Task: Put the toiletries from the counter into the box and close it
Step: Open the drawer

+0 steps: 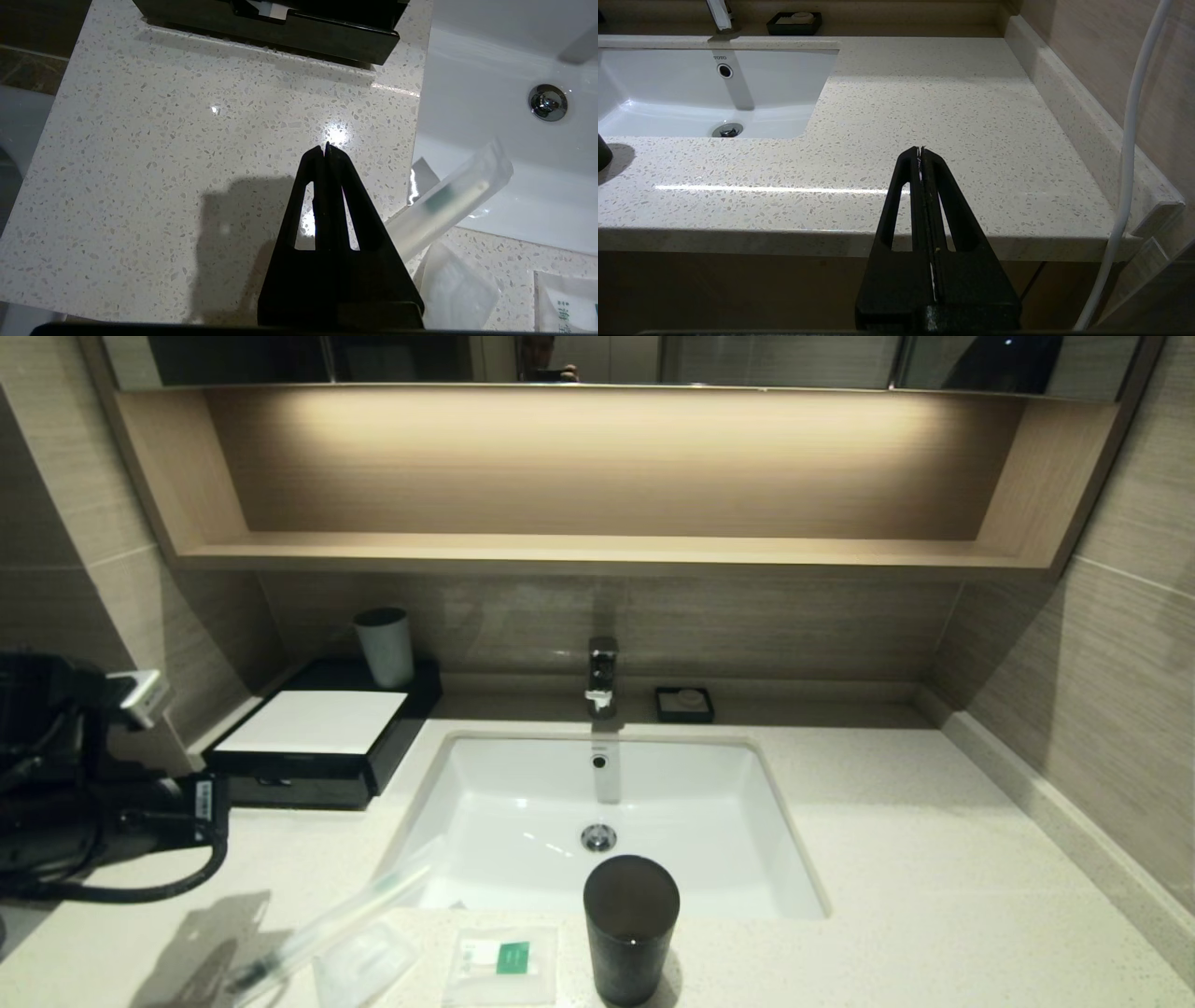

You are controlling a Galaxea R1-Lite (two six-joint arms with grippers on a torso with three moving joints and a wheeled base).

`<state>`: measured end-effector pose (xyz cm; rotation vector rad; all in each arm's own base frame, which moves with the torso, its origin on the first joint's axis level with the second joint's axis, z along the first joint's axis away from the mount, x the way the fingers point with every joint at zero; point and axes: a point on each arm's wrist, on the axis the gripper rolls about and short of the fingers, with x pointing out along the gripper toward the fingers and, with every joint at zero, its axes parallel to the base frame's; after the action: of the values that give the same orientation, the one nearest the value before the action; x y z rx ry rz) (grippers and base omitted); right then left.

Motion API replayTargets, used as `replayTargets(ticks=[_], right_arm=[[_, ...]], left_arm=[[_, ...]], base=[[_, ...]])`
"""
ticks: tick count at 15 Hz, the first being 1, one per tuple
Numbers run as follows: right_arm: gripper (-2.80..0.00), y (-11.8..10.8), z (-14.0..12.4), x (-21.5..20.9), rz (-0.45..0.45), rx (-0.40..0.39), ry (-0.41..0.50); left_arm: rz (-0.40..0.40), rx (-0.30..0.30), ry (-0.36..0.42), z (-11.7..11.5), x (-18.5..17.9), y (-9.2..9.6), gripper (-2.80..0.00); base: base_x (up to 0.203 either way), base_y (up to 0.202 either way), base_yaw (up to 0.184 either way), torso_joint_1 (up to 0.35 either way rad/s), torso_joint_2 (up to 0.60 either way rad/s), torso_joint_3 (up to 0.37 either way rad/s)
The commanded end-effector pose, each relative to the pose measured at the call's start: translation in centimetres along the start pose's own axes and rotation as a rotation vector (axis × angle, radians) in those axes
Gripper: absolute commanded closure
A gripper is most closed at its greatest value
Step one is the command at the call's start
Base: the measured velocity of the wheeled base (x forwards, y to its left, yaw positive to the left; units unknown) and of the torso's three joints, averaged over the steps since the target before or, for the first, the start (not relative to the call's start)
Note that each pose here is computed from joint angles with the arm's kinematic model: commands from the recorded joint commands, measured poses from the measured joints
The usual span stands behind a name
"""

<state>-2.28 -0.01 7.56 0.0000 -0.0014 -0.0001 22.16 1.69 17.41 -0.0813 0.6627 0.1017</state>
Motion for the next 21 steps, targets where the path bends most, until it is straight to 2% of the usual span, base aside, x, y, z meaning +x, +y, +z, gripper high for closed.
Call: replayTargets(ticks=[1,6,8,11,16,19,21], right_arm=[[0.0,0.0,0.0,0.0,0.0,0.0,0.001],[0.0,0.0,0.0,0.0,0.0,0.0,0.001],[0.0,0.0,0.0,0.0,0.0,0.0,0.001],[0.0,0.0,0.0,0.0,0.0,0.0,0.001],[0.0,0.0,0.0,0.0,0.0,0.0,0.001],[0.0,0.0,0.0,0.0,0.0,0.0,0.001],[0.0,0.0,0.0,0.0,0.0,0.0,0.001]], left_arm=[[0.013,0.004,0.056,0.5,2.7,0.2,0.0],[0.03,0.02,0.093,1.5,6.8,0.9,0.0],[0.042,0.028,0.064,1.7,8.2,1.4,0.0],[0.055,0.056,0.066,1.8,10.0,2.0,0.0],[0.067,0.078,0.063,2.8,11.7,2.4,0.0],[0.068,0.078,0.034,3.8,11.7,2.4,0.0],[0.067,0.078,0.042,3.9,11.8,2.4,0.0]], base=[[0.0,0.0,0.0,0.0,0.0,0.0],[0.0,0.0,0.0,0.0,0.0,0.0],[0.0,0.0,0.0,0.0,0.0,0.0],[0.0,0.0,0.0,0.0,0.0,0.0],[0.0,0.0,0.0,0.0,0.0,0.0],[0.0,0.0,0.0,0.0,0.0,0.0],[0.0,0.0,0.0,0.0,0.0,0.0]])
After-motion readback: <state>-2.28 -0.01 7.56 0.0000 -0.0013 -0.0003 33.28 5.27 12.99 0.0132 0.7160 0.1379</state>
